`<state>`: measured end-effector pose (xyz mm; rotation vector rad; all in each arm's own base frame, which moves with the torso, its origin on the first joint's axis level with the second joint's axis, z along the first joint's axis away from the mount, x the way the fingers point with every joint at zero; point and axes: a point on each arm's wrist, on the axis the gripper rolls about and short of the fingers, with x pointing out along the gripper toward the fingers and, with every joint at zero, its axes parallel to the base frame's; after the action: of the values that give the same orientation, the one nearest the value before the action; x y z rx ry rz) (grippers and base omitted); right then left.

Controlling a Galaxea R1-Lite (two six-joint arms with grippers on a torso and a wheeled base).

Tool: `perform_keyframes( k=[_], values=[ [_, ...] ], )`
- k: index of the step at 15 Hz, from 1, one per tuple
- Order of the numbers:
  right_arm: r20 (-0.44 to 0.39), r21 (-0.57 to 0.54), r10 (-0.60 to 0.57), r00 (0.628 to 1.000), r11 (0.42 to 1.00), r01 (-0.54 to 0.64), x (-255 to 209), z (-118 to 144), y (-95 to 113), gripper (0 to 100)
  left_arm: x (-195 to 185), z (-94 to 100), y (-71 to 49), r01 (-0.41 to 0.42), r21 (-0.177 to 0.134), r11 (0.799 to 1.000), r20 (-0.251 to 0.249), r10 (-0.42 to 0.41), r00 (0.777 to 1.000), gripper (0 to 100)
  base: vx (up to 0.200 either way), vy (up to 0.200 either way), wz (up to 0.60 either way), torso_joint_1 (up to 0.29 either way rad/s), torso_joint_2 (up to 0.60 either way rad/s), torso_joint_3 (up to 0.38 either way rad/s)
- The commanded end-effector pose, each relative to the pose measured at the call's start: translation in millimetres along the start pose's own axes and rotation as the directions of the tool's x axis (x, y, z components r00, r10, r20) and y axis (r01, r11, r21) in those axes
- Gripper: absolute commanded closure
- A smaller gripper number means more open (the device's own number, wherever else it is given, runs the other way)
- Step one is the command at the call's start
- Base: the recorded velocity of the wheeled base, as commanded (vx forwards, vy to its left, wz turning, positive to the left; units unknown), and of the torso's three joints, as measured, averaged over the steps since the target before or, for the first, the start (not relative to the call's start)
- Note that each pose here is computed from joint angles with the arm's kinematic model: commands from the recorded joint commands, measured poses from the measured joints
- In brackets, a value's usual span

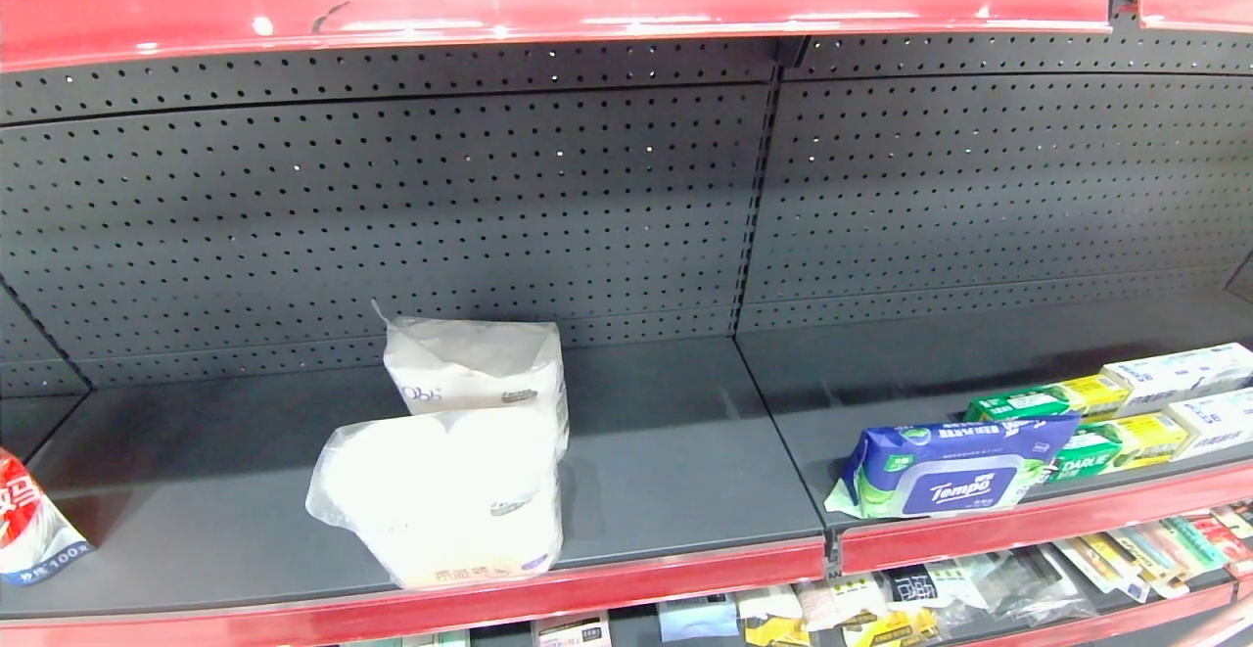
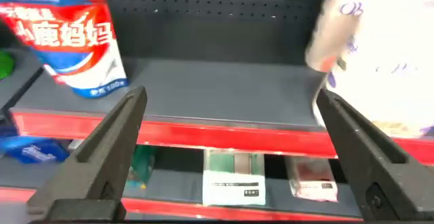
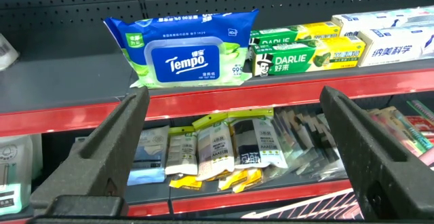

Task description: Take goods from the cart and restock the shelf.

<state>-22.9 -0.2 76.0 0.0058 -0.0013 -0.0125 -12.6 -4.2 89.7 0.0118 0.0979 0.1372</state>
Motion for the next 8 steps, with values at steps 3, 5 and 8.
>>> perform_keyframes(
  k=[3, 5, 8],
  values=[
    [0.000, 0.000, 0.000, 1.000, 1.000, 0.000, 0.0, -0.1, 0.0, 0, -1.5, -7.4, -4.3, 0.182, 0.104, 0.978, 0.039, -0.187, 0.982, 0, 0.000, 0.000, 0.00, 0.000, 0.00, 0.000],
    [0.000, 0.000, 0.000, 1.000, 1.000, 0.000, 0.0, -0.1, 0.0, 0, -1.2, -6.4, 0.6, -0.040, -0.047, 0.998, 0.055, 0.042, 0.998, 0, 0.000, 0.000, 0.00, 0.000, 0.00, 0.000],
    [0.000, -0.003, 0.000, 1.000, 1.000, 0.000, 0.0, -0.1, 0.0, 0, -1.3, -6.4, 1.3, -0.077, 0.076, 0.994, 0.058, 0.073, 0.996, 0, 0.000, 0.000, 0.00, 0.000, 0.00, 0.000]
  ],
)
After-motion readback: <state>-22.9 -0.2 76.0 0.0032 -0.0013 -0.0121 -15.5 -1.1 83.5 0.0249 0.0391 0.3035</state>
